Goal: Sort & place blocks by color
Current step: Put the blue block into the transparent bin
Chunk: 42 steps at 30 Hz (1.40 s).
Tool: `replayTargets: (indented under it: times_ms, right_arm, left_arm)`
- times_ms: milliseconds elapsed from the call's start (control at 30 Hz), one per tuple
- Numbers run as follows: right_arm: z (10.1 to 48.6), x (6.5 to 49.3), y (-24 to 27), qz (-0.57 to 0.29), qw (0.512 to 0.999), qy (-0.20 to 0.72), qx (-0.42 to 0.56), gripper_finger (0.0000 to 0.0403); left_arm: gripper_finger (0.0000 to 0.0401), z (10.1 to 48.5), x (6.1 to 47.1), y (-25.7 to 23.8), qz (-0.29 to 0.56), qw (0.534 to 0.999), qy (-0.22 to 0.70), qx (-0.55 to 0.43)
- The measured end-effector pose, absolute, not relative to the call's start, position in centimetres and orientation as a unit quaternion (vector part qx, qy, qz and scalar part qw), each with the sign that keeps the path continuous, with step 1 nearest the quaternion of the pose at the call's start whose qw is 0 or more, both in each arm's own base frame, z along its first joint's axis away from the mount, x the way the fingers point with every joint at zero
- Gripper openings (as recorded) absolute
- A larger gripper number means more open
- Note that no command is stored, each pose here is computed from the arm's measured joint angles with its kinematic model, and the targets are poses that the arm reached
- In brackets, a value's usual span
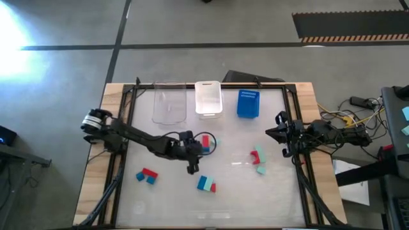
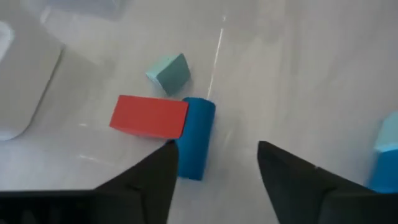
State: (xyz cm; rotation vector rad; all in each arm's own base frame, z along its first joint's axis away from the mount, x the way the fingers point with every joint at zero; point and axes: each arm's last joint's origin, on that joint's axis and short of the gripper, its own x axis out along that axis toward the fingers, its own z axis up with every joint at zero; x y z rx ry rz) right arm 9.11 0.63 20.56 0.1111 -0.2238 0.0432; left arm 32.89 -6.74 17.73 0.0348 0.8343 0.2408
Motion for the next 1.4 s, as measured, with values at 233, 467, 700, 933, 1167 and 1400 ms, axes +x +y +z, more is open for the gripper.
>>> replayTargets:
  times_ms: [233, 467, 700, 933, 1167, 1400]
  right_arm:
    - [20.6, 9.1, 0.6, 0.021, 0.992, -0.112, 0.055, 0.0013]
    - [20.6, 9.1, 0.6, 0.021, 0.992, -0.112, 0.055, 0.0013]
    - [20.6, 9.1, 0.6, 0.021, 0.992, -0.113, 0.055, 0.0013]
    - [20.6, 9.1, 0.6, 0.021, 0.992, -0.113, 0.055, 0.0013]
    - [20.6, 9.1, 0.6, 0.022, 0.992, -0.113, 0.056, 0.0013]
    - [20.6, 9.1, 0.6, 0.021, 0.992, -0.113, 0.056, 0.0013]
  left_arm:
    - [0.0228, 15.3, 34.1, -6.3, 0.136, 0.898, 0.414, 0.055]
    - [0.0228, 13.8, 34.5, -5.4, 0.150, 0.887, 0.433, 0.057]
    - [0.0228, 13.2, 34.7, -5.1, 0.154, 0.886, 0.435, 0.056]
    - [0.0228, 13.0, 34.7, -5.0, 0.156, 0.886, 0.434, 0.052]
    - [0.0193, 12.9, 34.7, -5.0, 0.154, 0.885, 0.436, 0.052]
    - [0.0135, 12.8, 34.7, -5.0, 0.149, 0.885, 0.439, 0.050]
